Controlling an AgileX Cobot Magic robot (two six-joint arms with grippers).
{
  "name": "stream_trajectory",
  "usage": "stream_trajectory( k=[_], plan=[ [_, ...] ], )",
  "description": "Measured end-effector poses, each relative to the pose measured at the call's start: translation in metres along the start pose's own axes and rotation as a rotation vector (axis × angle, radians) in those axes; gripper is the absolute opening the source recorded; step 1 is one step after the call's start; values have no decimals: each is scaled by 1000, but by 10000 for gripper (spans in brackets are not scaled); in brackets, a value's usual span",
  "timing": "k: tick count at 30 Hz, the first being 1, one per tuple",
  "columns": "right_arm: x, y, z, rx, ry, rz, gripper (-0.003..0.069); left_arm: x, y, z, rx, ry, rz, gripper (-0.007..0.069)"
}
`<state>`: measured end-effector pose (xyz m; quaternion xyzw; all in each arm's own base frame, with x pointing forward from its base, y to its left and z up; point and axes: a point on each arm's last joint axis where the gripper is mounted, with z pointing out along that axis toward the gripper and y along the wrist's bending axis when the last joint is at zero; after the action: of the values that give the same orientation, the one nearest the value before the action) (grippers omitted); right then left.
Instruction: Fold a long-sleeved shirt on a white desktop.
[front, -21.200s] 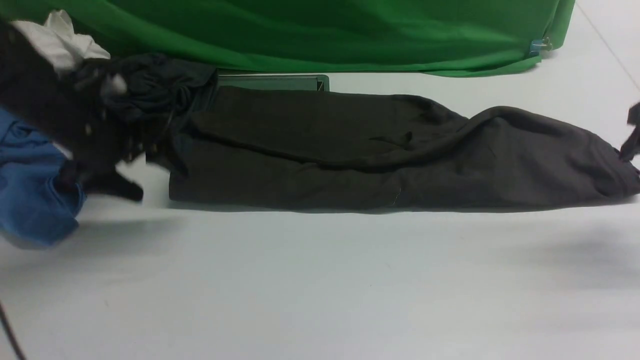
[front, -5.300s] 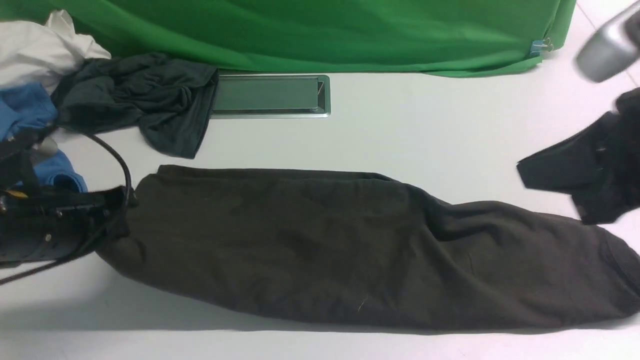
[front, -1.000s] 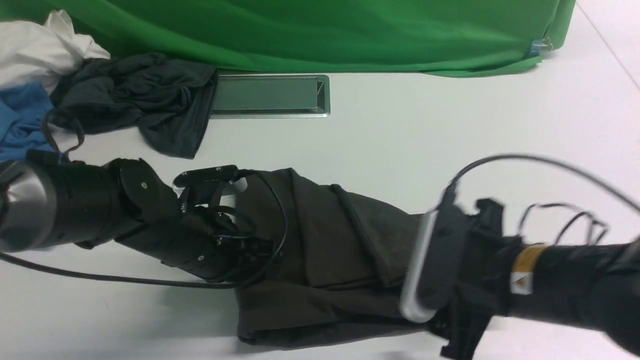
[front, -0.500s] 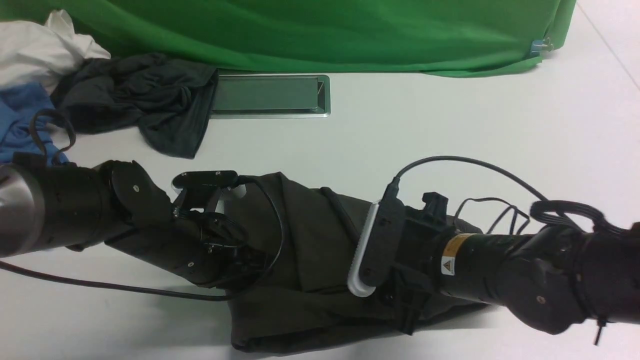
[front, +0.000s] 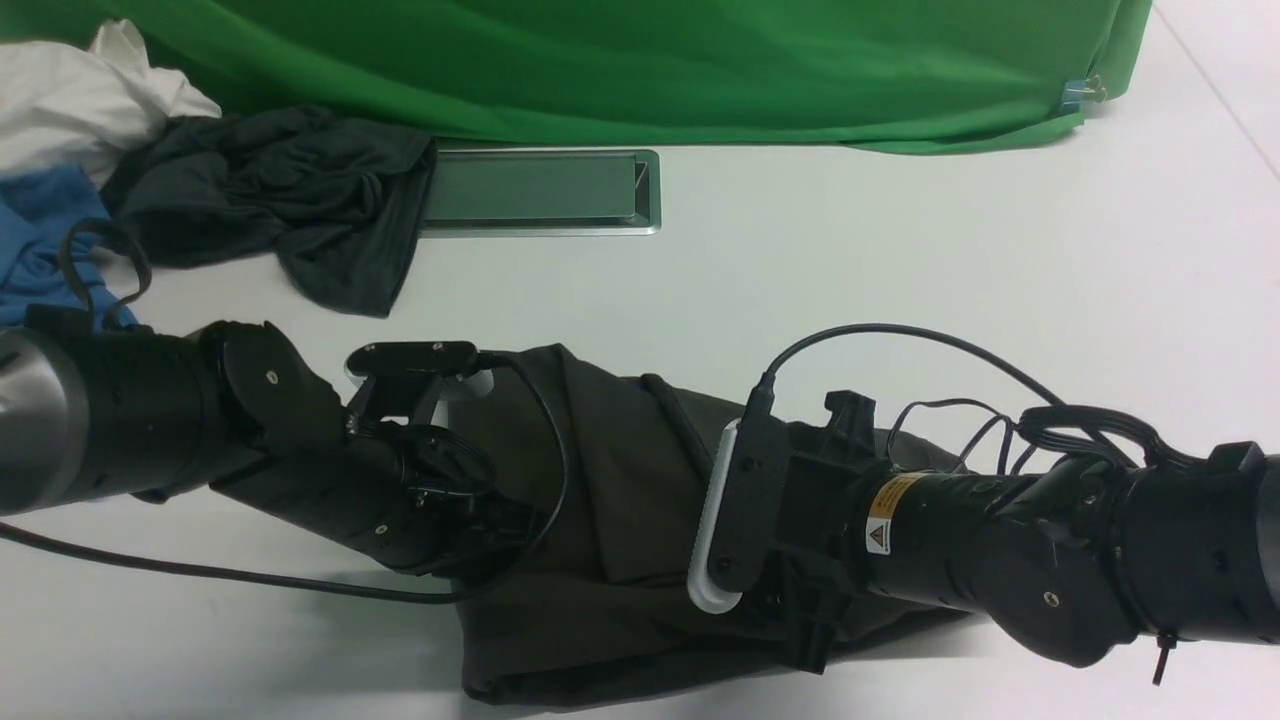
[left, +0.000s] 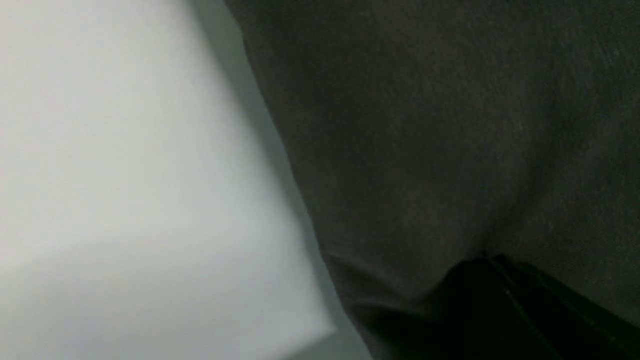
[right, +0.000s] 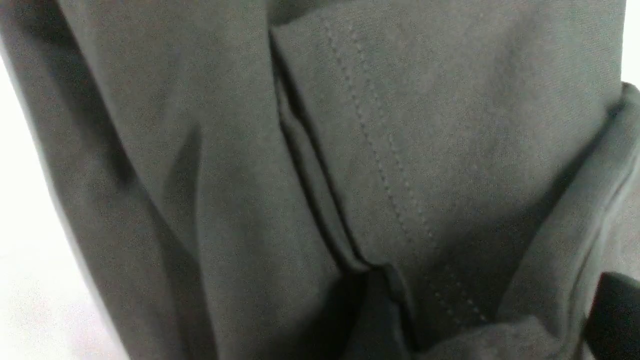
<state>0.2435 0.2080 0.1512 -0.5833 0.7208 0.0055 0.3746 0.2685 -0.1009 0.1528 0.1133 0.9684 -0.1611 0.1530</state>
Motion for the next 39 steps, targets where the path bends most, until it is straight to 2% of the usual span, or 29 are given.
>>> stream_trajectory(
  k=[1,3,4,7,10,17,19,24,32,39],
  plan=[
    [0,0,0,0,0,0,459,0,0,0,-1,-1,0,20],
    [0,0,0,0,1,-1,323,0,0,0,-1,-1,0,20],
    [0,0,1,-1,1,1,208,0,0,0,-1,-2,0,20],
    [0,0,1,7,-6,29,82,0,0,0,-1,-3,0,20],
    [-1,-1,1,14,-14,81,78,0,0,0,-1,-3,0,20],
    [-5,-7,0,23,-30,331,78,0,0,0,-1,-3,5,20],
    [-5,-16,0,25,-20,451,78,0,0,0,-1,-3,7,20],
    [0,-37,-2,43,27,590,78,0,0,0,1,-3,3,20],
    [6,-66,-8,24,138,695,78,3,1,1,-5,17,16,20],
    [3,-65,-11,-31,184,767,79,3,1,1,-6,17,18,20]
  ],
)
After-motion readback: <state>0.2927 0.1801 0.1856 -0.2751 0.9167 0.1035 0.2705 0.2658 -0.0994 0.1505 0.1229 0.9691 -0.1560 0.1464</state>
